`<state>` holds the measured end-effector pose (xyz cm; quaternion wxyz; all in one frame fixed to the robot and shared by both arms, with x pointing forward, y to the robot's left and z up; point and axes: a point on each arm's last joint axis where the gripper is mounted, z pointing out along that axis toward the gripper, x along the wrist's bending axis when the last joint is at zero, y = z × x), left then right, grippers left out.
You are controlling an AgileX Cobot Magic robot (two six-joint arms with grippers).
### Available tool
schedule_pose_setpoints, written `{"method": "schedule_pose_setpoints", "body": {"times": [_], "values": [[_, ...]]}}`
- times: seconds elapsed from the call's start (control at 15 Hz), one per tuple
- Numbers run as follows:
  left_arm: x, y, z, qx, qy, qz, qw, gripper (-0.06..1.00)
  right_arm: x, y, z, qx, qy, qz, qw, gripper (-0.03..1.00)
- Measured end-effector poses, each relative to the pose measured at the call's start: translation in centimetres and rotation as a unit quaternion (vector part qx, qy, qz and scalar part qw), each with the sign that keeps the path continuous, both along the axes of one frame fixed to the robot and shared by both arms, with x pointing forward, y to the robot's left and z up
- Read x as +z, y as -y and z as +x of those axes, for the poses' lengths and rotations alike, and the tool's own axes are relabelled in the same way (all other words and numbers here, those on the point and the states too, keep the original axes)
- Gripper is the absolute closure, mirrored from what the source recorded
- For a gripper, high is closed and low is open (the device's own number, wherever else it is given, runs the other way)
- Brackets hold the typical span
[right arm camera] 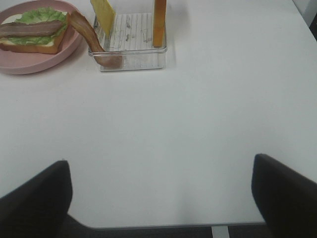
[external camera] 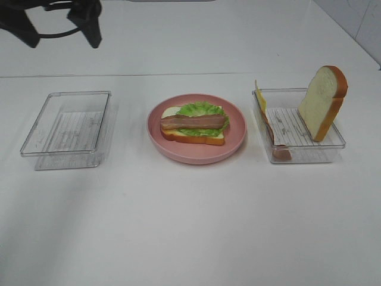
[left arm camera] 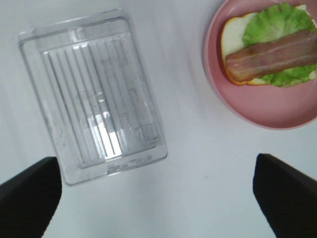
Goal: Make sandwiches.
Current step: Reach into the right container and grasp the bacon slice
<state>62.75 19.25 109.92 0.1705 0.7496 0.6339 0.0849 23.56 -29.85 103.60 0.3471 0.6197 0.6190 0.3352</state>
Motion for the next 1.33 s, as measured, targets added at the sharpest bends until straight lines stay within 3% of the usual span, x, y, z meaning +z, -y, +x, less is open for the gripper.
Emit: {"method": "schedule_pose_setpoints", "body": {"times": [0.47, 0.67, 1.07, 1.33], "values": [[1.3, -8.5, -9.2, 0.074, -0.019, 0.013, 0.997, -0.03, 0.0, 0.0, 0.0, 0.000, 0.000, 0.000, 1.000, 0.01], [0.8, -11.8, -15.6, 0.125, -0.018, 0.014, 0.992, -0.03, 0.0, 0.0, 0.0, 0.000, 0.000, 0.000, 1.000, 0.01], [-0.5, -11.3, -24.5, 0.139, 0.068, -0.005, 0.988, -0.03, 0.0, 0.0, 0.0, 0.000, 0.000, 0.000, 1.000, 0.01], [-1.6, -10.8, -30.7, 0.138, 0.165, -0.012, 0.977, -0.03, 0.0, 0.0, 0.0, 0.000, 0.000, 0.000, 1.000, 0.01]]}}
